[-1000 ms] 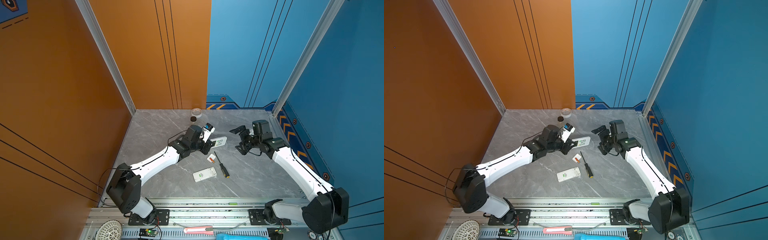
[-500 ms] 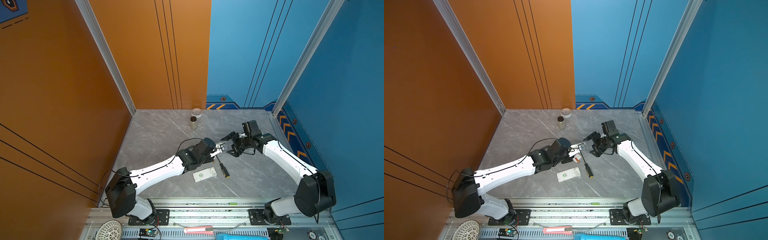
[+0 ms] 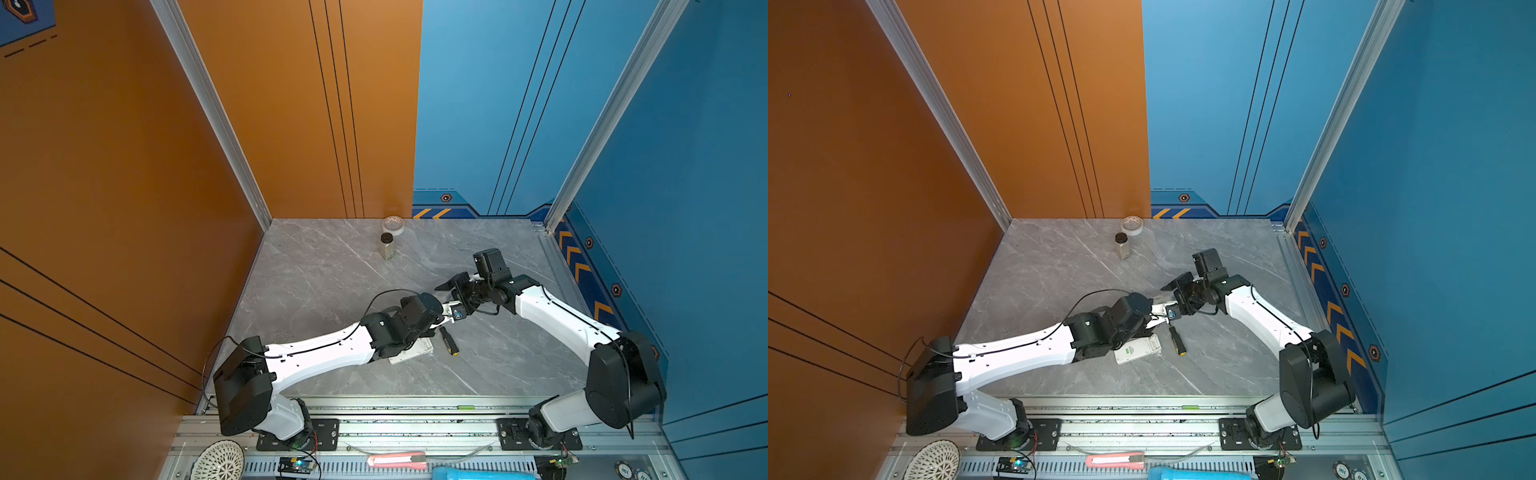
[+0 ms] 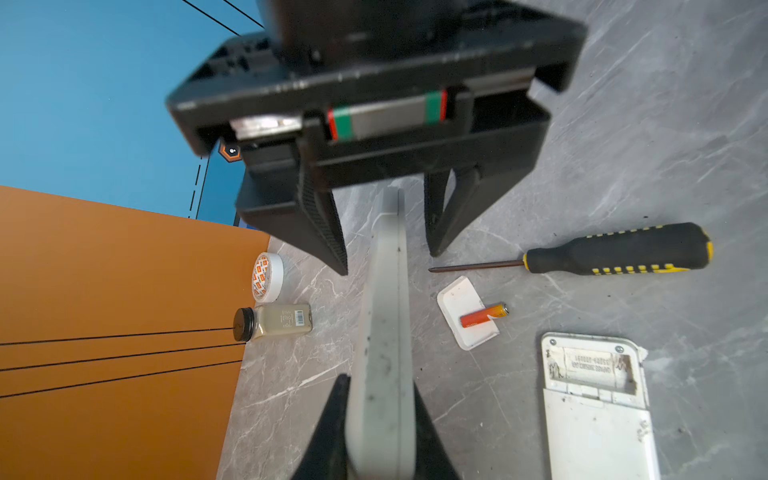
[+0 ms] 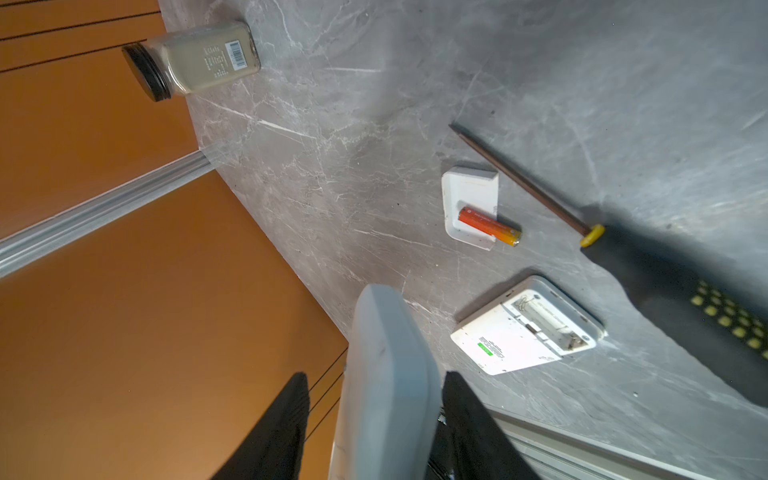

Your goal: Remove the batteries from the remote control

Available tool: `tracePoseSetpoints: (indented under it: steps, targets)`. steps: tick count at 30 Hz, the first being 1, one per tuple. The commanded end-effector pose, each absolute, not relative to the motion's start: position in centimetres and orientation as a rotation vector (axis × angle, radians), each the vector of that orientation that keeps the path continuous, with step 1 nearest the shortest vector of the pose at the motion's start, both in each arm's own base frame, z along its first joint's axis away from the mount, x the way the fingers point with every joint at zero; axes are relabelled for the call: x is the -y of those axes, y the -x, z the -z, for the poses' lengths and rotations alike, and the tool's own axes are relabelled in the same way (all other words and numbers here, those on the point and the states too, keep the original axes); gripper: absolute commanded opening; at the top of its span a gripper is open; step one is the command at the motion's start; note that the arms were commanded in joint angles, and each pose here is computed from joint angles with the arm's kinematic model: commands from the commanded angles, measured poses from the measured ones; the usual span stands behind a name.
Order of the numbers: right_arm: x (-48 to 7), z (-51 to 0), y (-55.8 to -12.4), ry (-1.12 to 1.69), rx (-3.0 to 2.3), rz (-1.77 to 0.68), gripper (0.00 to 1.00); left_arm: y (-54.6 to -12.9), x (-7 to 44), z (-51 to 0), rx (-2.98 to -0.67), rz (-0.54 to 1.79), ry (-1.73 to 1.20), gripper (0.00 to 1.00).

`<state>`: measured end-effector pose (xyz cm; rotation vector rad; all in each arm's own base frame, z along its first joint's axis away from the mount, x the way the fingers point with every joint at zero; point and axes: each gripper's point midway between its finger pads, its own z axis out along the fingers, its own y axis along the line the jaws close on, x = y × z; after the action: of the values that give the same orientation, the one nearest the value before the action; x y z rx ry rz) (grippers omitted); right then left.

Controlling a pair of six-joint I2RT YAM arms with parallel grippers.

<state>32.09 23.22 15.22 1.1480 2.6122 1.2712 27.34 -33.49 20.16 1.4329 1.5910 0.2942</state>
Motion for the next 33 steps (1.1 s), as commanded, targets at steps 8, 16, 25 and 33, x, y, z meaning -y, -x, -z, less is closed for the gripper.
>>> tracePoseSetpoints:
  steps: [8,16,25,33]
  targets:
    - [-22.4,-14.9,-32.3,-1.23,-2.499,-1.205,0.11,-26.7,34.2,-21.6,-1.513,-0.344,-1.366,0.0]
    - [-20.4,-17.2,-33.5,-1.334,-2.226,-1.264,0.0,-27.0,34.3,-22.1,-1.568,-0.319,-1.234,0.61]
    - [-12.1,-23.5,-36.7,-1.282,-1.7,-1.107,0.0,-24.0,33.2,-25.1,-1.925,0.417,-0.896,0.98]
    - [-11.7,-28.6,-38.5,-1.059,-1.462,-1.119,0.0,-31.3,30.7,-27.0,-2.097,1.508,0.305,0.98]
